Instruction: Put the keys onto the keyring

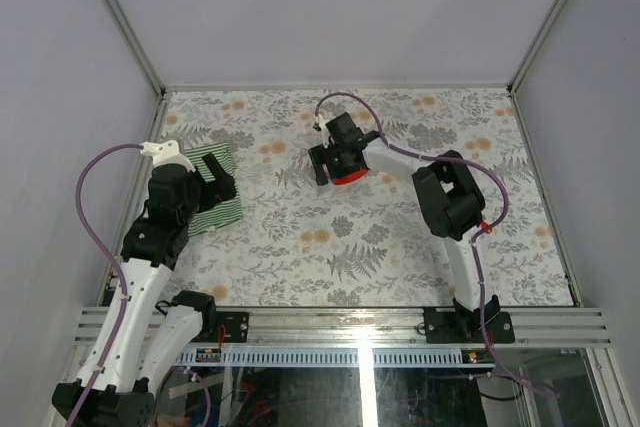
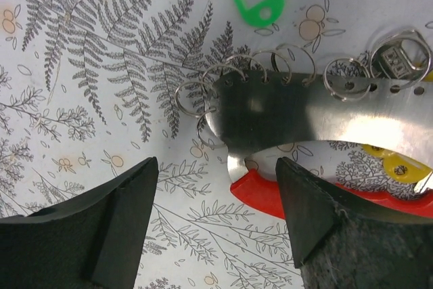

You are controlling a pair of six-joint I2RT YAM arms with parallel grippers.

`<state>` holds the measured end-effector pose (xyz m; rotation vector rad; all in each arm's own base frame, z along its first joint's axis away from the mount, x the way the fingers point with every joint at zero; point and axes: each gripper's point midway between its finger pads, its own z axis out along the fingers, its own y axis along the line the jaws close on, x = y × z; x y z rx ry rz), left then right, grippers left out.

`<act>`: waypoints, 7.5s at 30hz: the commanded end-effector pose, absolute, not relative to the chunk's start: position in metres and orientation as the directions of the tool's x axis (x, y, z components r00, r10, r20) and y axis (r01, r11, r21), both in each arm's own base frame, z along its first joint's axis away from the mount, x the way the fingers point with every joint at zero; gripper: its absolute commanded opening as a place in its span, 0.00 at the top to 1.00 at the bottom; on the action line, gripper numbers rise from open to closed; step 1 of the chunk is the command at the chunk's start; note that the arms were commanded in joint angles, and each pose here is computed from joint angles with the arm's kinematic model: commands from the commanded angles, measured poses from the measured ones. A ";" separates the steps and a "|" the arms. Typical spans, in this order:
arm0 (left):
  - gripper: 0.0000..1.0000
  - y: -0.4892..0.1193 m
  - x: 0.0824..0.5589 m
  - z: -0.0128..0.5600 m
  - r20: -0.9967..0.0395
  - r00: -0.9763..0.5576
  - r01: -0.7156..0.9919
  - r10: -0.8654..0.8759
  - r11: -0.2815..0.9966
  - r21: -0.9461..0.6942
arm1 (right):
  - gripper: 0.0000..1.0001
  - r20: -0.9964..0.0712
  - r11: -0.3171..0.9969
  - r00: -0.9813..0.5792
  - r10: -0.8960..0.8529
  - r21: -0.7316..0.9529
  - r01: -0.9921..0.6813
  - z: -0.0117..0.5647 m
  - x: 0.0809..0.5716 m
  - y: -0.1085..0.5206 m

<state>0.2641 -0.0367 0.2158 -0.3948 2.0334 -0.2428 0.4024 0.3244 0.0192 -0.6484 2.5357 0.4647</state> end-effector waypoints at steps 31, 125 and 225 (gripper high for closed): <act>0.00 -0.053 0.277 0.222 -0.824 -0.445 -0.082 -0.352 0.932 -0.353 | 0.22 -0.647 0.877 -0.747 -0.152 0.260 -0.404 0.102 0.241 0.211; 0.00 -0.128 0.236 0.190 -0.788 -0.503 -0.030 -0.354 0.919 -0.393 | 0.66 -0.265 0.601 -0.566 -0.781 -0.070 -0.796 -0.012 0.201 0.244; 0.17 -0.250 0.212 0.074 -0.363 -0.772 -0.039 -0.522 0.608 -0.793 | 0.79 -0.249 0.926 -0.925 -0.286 0.176 -0.334 -0.017 0.235 0.189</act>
